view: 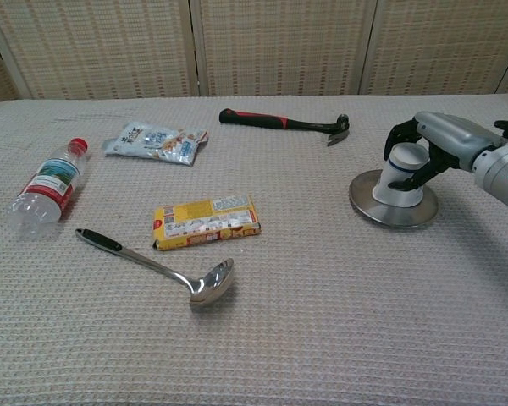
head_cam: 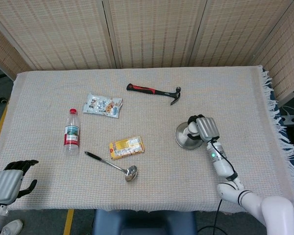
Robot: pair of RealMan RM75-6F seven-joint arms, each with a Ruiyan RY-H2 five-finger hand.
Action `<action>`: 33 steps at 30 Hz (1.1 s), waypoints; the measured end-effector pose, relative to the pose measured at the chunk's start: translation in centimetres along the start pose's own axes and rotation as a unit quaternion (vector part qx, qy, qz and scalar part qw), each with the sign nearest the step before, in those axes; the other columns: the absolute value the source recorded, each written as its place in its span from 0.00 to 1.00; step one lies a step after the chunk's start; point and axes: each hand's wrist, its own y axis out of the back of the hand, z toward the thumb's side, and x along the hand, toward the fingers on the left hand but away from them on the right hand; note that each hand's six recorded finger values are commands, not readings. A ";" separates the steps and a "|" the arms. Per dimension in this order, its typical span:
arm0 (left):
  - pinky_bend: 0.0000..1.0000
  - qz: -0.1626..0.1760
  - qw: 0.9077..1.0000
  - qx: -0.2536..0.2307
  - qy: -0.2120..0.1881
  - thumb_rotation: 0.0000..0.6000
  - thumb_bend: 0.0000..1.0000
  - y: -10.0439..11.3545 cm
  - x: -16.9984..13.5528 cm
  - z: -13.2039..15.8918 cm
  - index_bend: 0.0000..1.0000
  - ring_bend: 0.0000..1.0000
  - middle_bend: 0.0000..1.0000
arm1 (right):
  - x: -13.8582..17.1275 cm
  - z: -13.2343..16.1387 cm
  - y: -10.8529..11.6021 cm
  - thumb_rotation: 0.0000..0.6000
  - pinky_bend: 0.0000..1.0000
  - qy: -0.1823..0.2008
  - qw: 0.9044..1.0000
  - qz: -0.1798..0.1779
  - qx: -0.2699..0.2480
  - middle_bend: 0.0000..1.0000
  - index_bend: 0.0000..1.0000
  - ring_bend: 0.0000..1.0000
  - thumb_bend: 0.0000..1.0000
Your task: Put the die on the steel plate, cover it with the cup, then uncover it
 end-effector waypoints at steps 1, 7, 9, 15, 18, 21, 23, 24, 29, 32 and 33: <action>0.27 0.000 1.000 0.000 0.000 1.00 0.34 0.0 0.0 0.0 0.26 0.26 0.30 | -0.1 -0.1 -0.1 1.00 0.68 -0.002 1.000 -0.004 0.005 0.47 0.53 0.35 0.09; 0.27 -0.001 1.000 0.000 0.000 1.00 0.34 0.0 0.0 0.0 0.26 0.26 0.30 | 0.2 0.7 -0.9 1.00 0.68 0.009 1.000 0.006 -0.018 0.47 0.53 0.35 0.09; 0.27 0.000 1.000 0.000 0.000 1.00 0.34 0.0 0.0 0.0 0.26 0.26 0.30 | 0.4 1.0 -1.3 1.00 0.68 0.013 0.999 0.016 -0.035 0.47 0.53 0.35 0.09; 0.27 -0.001 1.000 -0.001 0.001 1.00 0.34 0.0 0.0 0.0 0.26 0.26 0.30 | 1.1 2.2 -2.2 1.00 0.68 0.025 0.993 0.059 -0.097 0.47 0.53 0.35 0.09; 0.27 0.000 1.000 -0.001 0.001 1.00 0.34 0.1 0.0 0.0 0.26 0.26 0.30 | 1.2 2.1 -2.0 1.00 0.68 0.026 0.993 0.063 -0.096 0.47 0.53 0.35 0.09; 0.27 0.000 1.000 -0.002 0.001 1.00 0.34 0.1 0.0 0.0 0.26 0.26 0.30 | 1.0 1.7 -1.7 1.00 0.68 0.023 0.996 0.051 -0.076 0.47 0.53 0.35 0.09; 0.27 -0.001 1.000 -0.002 0.001 1.00 0.34 0.0 0.0 -0.1 0.26 0.26 0.30 | 0.8 1.3 -1.3 1.00 0.68 0.020 0.998 0.036 -0.055 0.47 0.53 0.35 0.09; 0.27 -0.001 1.000 -0.001 0.001 1.00 0.34 0.0 0.0 -0.1 0.26 0.26 0.30 | 0.7 1.0 -1.1 1.00 0.68 0.018 0.998 0.029 -0.045 0.47 0.53 0.35 0.09; 0.27 -0.002 1.000 0.000 0.001 1.00 0.34 0.0 0.0 0.0 0.26 0.26 0.30 | 0.2 -0.2 -0.2 1.00 0.68 0.006 1.000 -0.007 0.005 0.47 0.53 0.35 0.09; 0.27 -0.003 1.000 0.000 0.001 1.00 0.34 -0.1 0.0 0.0 0.26 0.26 0.30 | 0.2 -0.3 -0.5 1.00 0.68 0.003 1.000 -0.009 0.002 0.47 0.53 0.35 0.09; 0.27 -0.004 1.000 0.000 0.001 1.00 0.34 -0.1 0.0 0.0 0.26 0.26 0.30 | 0.2 -0.3 -0.6 1.00 0.68 0.003 1.000 -0.007 -0.004 0.47 0.53 0.35 0.09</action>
